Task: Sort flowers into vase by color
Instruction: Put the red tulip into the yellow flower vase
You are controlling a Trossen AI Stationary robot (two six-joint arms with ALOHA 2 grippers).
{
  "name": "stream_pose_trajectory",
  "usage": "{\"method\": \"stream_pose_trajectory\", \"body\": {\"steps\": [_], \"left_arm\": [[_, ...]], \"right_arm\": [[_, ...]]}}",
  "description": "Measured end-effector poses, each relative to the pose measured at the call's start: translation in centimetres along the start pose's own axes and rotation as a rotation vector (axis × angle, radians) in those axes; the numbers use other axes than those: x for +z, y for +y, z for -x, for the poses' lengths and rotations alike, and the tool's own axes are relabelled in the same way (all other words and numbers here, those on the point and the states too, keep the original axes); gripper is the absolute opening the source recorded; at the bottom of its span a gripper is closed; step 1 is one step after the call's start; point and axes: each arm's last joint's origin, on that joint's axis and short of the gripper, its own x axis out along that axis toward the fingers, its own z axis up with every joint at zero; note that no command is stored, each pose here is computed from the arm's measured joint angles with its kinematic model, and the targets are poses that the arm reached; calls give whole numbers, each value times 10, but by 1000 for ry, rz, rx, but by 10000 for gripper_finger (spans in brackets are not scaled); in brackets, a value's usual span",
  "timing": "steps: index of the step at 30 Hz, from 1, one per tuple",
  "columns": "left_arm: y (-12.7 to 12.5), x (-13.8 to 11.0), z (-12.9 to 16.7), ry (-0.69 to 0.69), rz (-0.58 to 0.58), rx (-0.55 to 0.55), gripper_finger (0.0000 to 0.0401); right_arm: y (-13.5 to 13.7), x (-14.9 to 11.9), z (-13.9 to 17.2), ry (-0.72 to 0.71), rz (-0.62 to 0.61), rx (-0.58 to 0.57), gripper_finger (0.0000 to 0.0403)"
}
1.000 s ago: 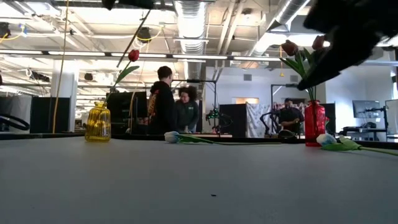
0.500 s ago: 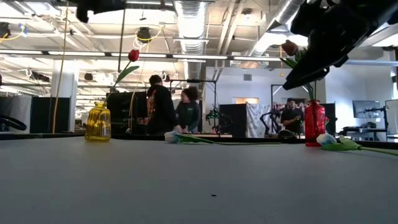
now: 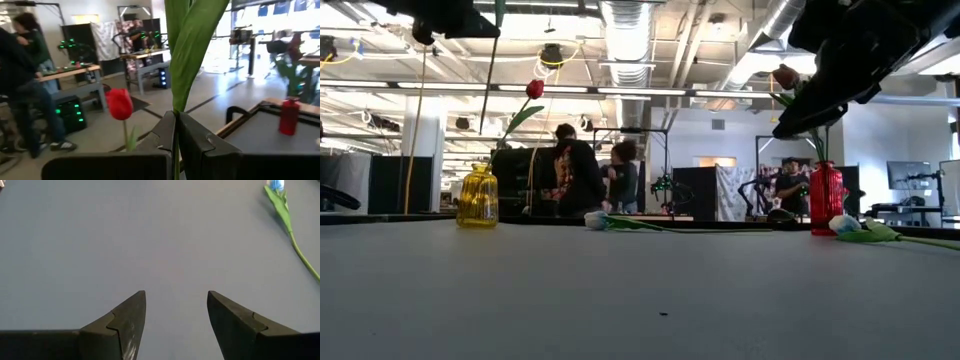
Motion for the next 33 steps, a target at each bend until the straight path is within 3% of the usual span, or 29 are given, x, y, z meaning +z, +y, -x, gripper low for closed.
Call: {"method": "stream_pose_trajectory", "body": {"steps": [10, 28, 33], "left_arm": [[8, -6, -5, 55, -72, 89, 0], [26, -10, -33, 55, -25, 15, 0], [31, -13, -39, 79, -40, 60, 0]], "right_arm": [[0, 0, 0, -3, -4, 1, 238], [1, 4, 0, -34, 45, 9, 238], [1, 5, 0, -49, 47, 15, 238]]}}
